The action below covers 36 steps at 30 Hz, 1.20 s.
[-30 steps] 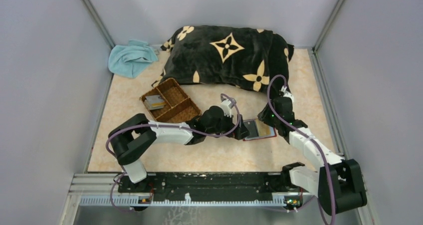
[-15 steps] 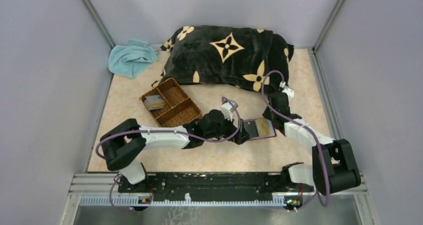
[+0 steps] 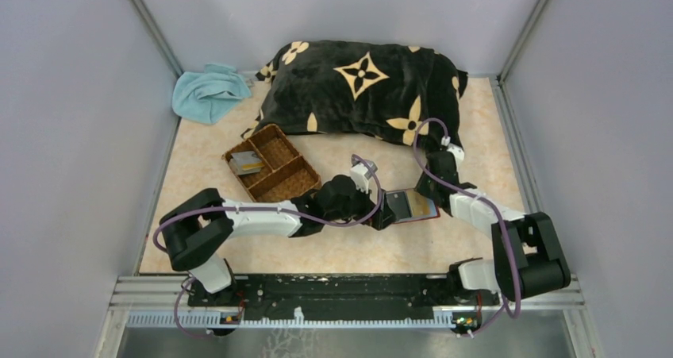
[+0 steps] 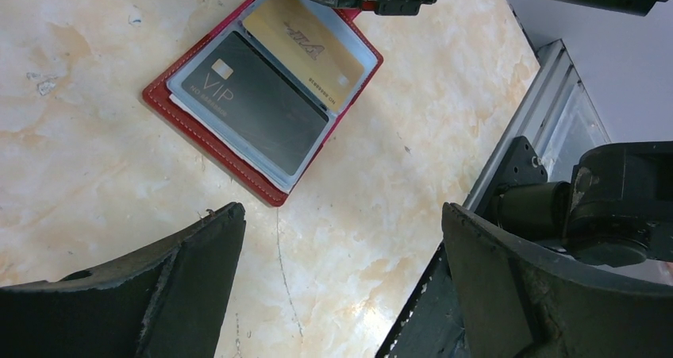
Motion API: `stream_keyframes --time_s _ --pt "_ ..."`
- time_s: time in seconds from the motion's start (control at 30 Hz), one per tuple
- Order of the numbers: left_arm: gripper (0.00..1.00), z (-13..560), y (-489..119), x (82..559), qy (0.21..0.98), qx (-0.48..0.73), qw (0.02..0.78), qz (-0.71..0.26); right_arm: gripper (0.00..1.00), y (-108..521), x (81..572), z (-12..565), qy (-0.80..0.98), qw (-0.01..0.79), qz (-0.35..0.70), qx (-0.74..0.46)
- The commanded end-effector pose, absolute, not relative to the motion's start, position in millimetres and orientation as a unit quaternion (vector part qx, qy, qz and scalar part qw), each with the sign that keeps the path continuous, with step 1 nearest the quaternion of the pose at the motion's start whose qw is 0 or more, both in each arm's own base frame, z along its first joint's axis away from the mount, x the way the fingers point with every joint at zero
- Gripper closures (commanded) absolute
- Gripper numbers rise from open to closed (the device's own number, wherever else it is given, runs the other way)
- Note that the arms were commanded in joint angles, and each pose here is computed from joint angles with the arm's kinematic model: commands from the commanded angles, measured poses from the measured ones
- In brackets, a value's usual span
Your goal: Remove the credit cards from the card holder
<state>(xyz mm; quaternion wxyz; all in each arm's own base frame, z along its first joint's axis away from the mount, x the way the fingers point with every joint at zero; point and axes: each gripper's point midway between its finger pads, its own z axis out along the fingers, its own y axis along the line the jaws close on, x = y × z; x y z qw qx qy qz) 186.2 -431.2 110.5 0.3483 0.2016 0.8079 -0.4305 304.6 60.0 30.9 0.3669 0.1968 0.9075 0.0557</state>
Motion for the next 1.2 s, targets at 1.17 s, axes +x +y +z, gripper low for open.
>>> stream_keyframes --time_s 1.17 --pt "0.12 103.7 -466.1 181.6 0.779 0.198 0.244 -0.542 0.8 80.0 236.8 42.3 0.902 0.369 0.115 0.195"
